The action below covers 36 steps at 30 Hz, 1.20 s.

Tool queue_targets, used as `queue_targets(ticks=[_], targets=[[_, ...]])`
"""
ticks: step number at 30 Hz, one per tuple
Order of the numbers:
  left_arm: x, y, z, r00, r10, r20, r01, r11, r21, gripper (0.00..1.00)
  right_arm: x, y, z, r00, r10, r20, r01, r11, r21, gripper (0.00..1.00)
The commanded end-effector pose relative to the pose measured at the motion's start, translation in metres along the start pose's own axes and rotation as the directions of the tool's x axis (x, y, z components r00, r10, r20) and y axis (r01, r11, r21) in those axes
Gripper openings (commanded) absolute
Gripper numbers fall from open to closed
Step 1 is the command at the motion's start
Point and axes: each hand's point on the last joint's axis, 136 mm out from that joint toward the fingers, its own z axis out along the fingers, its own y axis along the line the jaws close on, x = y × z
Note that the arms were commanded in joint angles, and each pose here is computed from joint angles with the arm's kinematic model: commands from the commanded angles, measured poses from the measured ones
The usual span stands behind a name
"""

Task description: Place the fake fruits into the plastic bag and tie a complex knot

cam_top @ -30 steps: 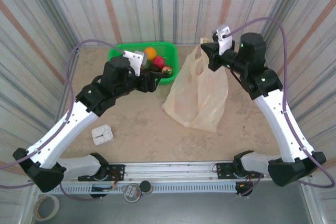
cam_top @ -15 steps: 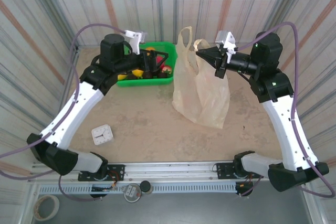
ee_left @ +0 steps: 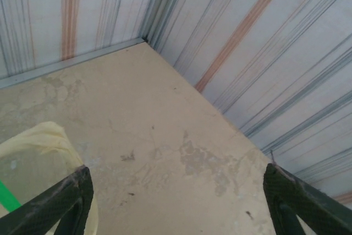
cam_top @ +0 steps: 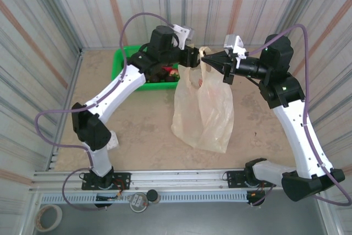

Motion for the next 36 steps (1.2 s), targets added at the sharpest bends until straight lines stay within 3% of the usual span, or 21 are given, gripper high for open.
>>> queue_targets(ticks=[1, 5, 7, 15, 19, 23, 36], targets=[[-0.006, 0.021, -0.001, 0.996, 0.091, 0.003, -0.089, 0.981, -0.174, 0.76, -0.016, 0.008, -0.004, 0.999, -0.001, 0.043, 0.002, 1.000, -0.027, 0.00], [-0.002, 0.034, 0.006, 0.997, 0.080, -0.022, -0.083, 0.965, -0.250, 0.59, -0.020, 0.006, -0.006, 0.999, -0.005, 0.048, 0.006, 1.000, -0.017, 0.00], [-0.002, 0.039, 0.006, 0.998, 0.066, -0.017, -0.068, 0.959, -0.274, 0.58, -0.020, 0.006, -0.006, 0.999, -0.002, 0.049, 0.003, 1.000, -0.019, 0.00], [0.003, 0.041, -0.008, 0.999, 0.028, -0.033, -0.035, 0.970, -0.239, 0.60, -0.018, 0.004, -0.007, 0.999, 0.004, 0.042, -0.004, 1.000, -0.011, 0.00], [0.003, 0.019, -0.028, 0.998, -0.057, -0.009, 0.057, 0.998, -0.004, 0.71, -0.014, 0.003, -0.007, 1.000, 0.003, 0.031, -0.002, 1.000, -0.004, 0.00], [-0.010, 0.016, -0.055, 0.992, -0.125, 0.033, 0.121, 0.987, 0.102, 0.75, -0.009, 0.002, -0.006, 1.000, 0.008, 0.024, -0.008, 1.000, -0.004, 0.00], [-0.016, 0.003, -0.097, 0.995, -0.097, 0.038, 0.091, 0.985, 0.148, 0.77, -0.008, -0.001, -0.003, 0.999, 0.021, 0.028, -0.021, 1.000, -0.001, 0.00]])
